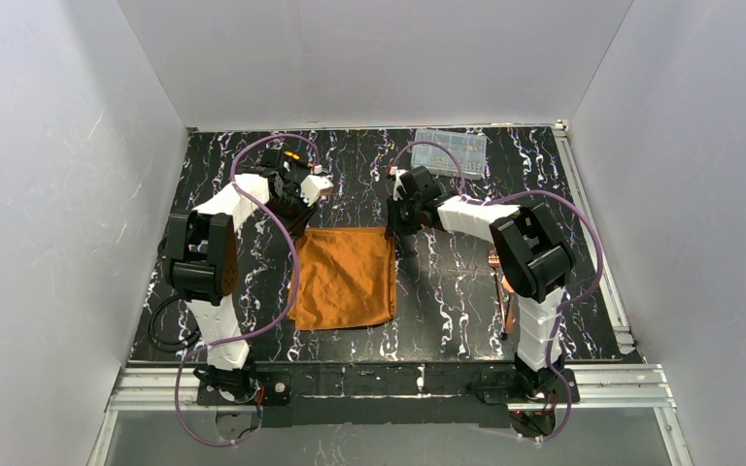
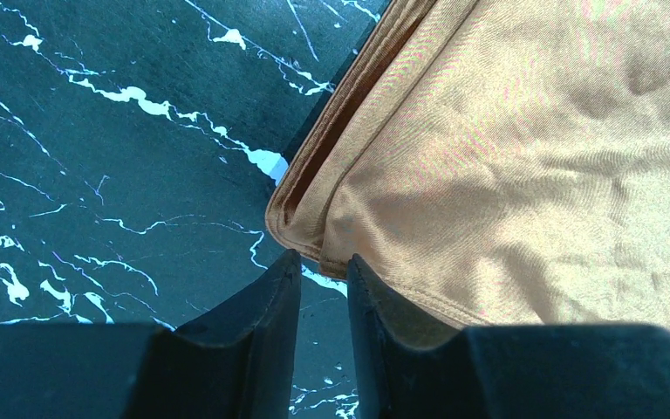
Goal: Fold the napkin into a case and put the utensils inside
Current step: Smooth out the lower triangle-folded napkin at the center of the board.
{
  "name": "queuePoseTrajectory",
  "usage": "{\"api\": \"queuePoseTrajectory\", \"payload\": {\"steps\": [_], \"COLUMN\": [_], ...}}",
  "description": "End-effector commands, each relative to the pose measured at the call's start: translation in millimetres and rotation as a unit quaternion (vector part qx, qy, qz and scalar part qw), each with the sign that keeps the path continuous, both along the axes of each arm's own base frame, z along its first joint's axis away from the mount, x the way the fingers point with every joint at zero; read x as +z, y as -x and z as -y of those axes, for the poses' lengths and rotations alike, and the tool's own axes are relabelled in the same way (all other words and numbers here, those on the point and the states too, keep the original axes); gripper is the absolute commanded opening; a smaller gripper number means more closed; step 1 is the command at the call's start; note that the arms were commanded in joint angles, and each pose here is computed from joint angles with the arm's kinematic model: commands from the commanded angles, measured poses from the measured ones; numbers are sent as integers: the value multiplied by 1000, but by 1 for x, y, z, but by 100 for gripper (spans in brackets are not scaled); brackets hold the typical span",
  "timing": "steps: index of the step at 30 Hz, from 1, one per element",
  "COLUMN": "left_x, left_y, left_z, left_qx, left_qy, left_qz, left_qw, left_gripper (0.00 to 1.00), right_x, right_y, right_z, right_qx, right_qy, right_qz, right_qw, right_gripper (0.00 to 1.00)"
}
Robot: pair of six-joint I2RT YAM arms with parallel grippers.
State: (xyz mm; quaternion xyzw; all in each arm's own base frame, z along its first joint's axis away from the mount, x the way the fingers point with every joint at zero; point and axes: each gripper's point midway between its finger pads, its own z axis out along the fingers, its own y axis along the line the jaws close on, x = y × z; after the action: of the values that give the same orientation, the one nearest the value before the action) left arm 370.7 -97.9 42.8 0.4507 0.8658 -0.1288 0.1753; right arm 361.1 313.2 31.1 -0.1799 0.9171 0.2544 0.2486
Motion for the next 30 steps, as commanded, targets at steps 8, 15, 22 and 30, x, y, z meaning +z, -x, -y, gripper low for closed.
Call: {"api": "queuePoseTrajectory", "payload": {"steps": [8, 15, 22, 30], "left_x": [-2, 1, 2, 17], "left_y": [-6, -11, -15, -27], "left_z": [-4, -1, -2, 1], "left_qx": [11, 16, 21, 39], "left_qy": [-10, -4, -6, 2], "left_qz": [1, 5, 8, 23], "left_qw": [1000, 1000, 1000, 999], "left_gripper": [0, 0, 0, 0], "right_x": [21, 33, 29, 15], "right_y": [-21, -32, -33, -36], "right_z": [-13, -4, -2, 1], "right_qx": [-4, -19, -21, -15], "right_qy": [-45, -48, -46, -25], "right_qz": [19, 34, 31, 26], "right_qw": [999, 998, 998, 999], "right_gripper": [1, 1, 1, 5]}}
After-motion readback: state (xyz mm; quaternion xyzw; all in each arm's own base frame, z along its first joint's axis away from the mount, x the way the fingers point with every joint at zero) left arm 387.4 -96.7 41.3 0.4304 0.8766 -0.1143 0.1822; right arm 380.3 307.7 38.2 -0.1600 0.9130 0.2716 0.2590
